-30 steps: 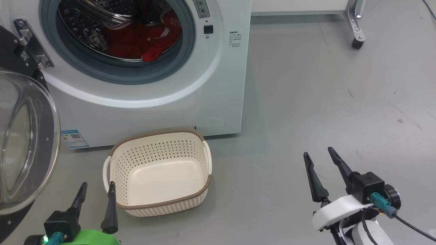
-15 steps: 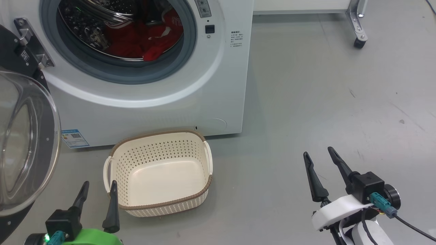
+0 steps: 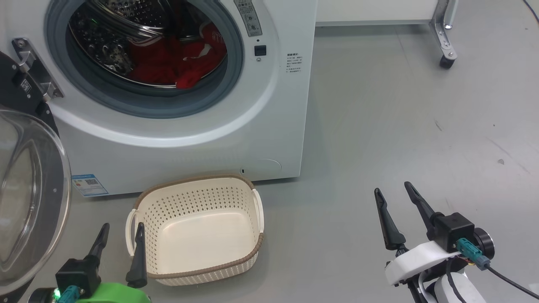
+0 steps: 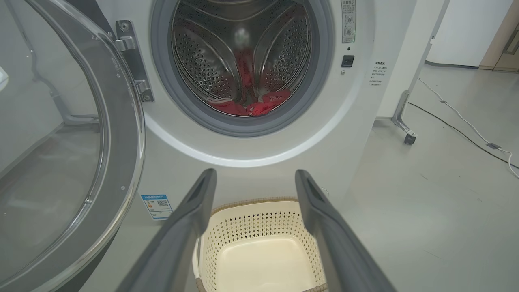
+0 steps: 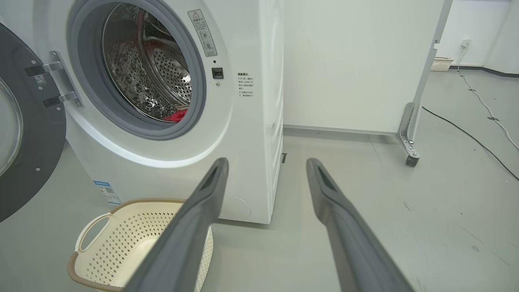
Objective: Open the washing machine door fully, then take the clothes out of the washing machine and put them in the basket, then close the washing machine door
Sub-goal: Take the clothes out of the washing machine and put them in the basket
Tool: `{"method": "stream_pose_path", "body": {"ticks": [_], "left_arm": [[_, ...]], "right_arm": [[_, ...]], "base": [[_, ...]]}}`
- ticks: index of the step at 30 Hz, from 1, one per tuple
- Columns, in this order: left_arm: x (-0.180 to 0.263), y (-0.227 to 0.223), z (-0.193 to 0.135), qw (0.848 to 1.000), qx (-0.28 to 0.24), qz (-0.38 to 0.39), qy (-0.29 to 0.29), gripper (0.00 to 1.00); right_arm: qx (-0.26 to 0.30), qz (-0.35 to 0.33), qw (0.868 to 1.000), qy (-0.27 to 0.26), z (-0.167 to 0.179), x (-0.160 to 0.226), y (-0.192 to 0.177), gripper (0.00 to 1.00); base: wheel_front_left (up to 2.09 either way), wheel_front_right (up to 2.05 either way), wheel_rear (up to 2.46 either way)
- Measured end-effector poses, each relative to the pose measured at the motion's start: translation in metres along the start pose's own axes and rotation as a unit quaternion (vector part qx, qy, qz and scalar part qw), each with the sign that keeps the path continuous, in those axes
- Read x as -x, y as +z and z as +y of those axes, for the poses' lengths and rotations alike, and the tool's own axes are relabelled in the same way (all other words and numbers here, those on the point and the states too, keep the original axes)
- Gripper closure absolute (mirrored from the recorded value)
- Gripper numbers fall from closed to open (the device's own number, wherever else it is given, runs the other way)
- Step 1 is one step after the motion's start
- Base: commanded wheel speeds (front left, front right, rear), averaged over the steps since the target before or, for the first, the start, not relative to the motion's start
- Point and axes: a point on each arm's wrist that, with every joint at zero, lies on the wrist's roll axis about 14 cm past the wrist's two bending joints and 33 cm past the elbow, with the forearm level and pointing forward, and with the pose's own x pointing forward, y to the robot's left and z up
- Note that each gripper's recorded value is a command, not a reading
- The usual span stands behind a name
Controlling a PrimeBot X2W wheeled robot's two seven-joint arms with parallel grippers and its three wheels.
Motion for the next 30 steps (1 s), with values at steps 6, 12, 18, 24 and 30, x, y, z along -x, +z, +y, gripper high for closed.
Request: {"method": "stream_pose_path", "body": {"ticks": [6, 12, 18, 24, 30], "left_arm": [[-0.0001, 0.0026, 0.0024, 1.0, -0.009, -0.005, 0.005, 0.0], [-0.0001, 0.0023, 0.0028, 1.0, -0.011, -0.004, 0.005, 0.0], [0.0001, 0.0016, 0.0028, 1.0, -0.011, -0.003, 0.005, 0.0], [0.0002, 0.0012, 0.0033, 1.0, -0.01, -0.003, 0.006, 0.0], [0.0004, 0.0014, 0.0035, 1.0, -0.01, -0.003, 0.006, 0.0]], "right_arm": [[0.0, 0.001, 1.0, 0.001, 0.0005, -0.0002, -0.0004, 0.0], [0.0, 0.002, 1.0, 0.002, 0.0011, -0.0005, -0.0013, 0.0], [-0.001, 0.003, 1.0, 0.004, 0.0027, -0.0009, -0.0022, 0.0], [-0.001, 0.005, 1.0, 0.006, 0.004, -0.0014, -0.0031, 0.0], [-0.001, 0.005, 1.0, 0.008, 0.0054, -0.0016, -0.0034, 0.0]], "base": [[1.18, -1.18, 0.0], [0.91, -0.91, 0.0], [0.65, -0.65, 0.0], [0.4, -0.4, 0.0], [0.15, -0.15, 0.0]]}}
